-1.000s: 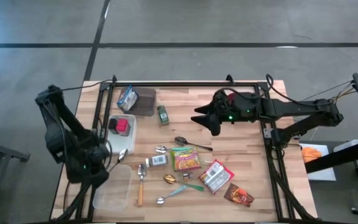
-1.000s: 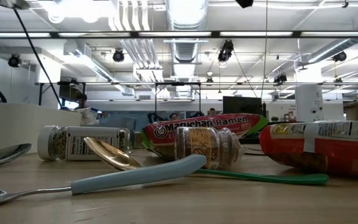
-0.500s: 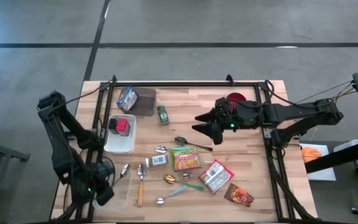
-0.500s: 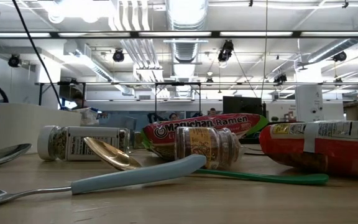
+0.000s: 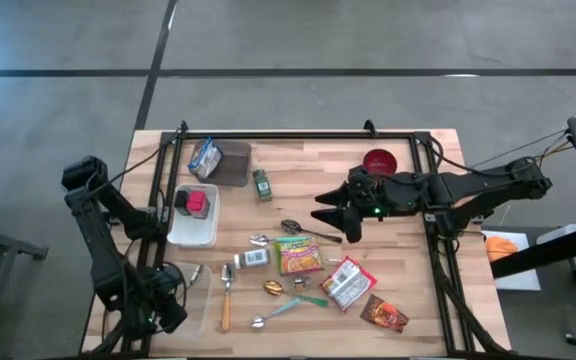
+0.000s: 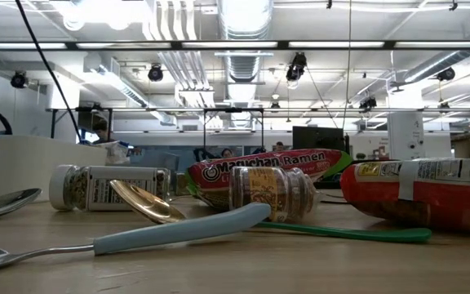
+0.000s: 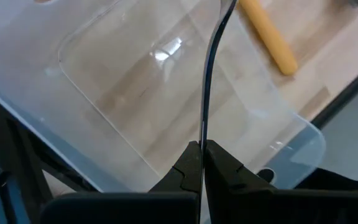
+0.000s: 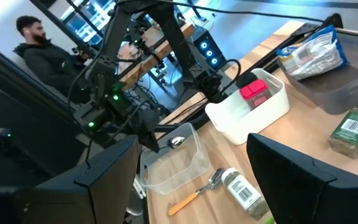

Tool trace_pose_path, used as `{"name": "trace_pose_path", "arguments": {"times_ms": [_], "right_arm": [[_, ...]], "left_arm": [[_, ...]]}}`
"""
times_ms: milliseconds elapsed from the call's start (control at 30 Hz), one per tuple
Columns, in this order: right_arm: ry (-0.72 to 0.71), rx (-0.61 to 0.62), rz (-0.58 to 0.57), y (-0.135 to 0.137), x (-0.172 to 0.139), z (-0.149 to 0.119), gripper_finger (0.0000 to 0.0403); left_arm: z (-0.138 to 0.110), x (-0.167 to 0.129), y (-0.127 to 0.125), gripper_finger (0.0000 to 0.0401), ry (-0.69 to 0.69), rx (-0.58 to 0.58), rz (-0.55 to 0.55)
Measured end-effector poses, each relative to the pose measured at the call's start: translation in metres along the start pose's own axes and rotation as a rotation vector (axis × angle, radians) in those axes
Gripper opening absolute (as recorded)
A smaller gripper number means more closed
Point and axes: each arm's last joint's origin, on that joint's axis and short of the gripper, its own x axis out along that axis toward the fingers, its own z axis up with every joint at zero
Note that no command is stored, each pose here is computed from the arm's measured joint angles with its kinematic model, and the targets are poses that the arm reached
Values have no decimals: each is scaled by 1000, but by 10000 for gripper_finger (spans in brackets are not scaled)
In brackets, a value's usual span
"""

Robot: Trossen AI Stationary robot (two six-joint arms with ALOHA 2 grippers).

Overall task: Pick & Place Food Item
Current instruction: Put the silver spoon into the transparent bin

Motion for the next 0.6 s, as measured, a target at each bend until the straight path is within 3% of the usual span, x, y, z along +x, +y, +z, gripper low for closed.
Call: {"name": "trace_pose_path", "arguments": {"times_ms": [600], "right_arm": [[21, 0, 26, 10, -4, -10, 295]], "left_arm": [[-1, 50, 21, 0, 87, -60, -37]]}}
